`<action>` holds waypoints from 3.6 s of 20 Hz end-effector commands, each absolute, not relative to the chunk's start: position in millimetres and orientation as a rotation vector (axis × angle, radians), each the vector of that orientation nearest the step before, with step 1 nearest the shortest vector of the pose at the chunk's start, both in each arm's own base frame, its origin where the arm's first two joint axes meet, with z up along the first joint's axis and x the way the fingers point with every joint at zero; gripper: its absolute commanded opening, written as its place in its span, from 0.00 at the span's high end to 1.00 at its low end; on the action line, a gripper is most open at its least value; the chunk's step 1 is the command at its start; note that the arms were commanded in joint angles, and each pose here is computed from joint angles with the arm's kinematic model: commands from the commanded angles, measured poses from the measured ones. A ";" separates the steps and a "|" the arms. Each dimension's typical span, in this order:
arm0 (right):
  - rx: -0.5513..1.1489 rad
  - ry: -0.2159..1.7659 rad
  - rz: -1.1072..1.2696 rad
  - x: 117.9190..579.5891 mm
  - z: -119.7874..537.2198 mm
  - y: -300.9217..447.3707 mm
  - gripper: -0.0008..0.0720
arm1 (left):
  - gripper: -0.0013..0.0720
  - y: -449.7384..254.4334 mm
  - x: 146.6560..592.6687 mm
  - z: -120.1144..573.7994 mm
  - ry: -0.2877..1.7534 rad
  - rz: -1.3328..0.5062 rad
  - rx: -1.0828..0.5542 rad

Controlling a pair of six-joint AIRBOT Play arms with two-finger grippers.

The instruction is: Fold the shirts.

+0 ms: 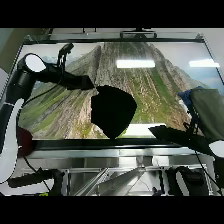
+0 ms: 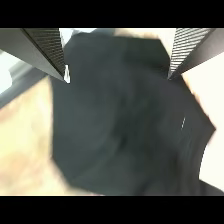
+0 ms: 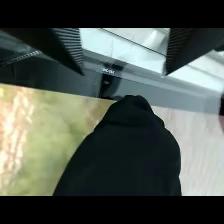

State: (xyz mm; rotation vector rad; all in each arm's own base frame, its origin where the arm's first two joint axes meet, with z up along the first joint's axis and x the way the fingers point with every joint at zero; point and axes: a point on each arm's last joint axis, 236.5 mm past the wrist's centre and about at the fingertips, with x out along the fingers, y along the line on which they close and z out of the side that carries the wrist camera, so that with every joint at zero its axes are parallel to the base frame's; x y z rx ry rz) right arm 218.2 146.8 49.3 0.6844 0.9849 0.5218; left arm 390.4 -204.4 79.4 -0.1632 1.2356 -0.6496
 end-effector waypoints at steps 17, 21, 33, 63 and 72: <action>0.652 1.307 0.770 367.1 -78.5 224.9 0.50 | 0.91 -232.2 311.2 -103.3 1.473 -0.576 -0.216; 0.637 1.247 0.790 388.3 -55.7 229.3 0.91 | 0.98 -241.6 327.1 -82.1 1.438 -0.613 -0.209; 0.305 0.446 0.966 359.6 285.0 224.3 0.96 | 0.98 -219.8 349.3 331.7 0.503 -0.761 -0.094; 0.494 1.366 0.601 364.0 66.6 74.7 0.55 | 0.02 -112.4 420.1 -29.7 1.486 -0.539 -0.218; 0.582 1.465 0.511 283.8 -68.2 108.8 0.04 | 0.04 -158.4 407.5 -83.3 1.451 -0.568 -0.130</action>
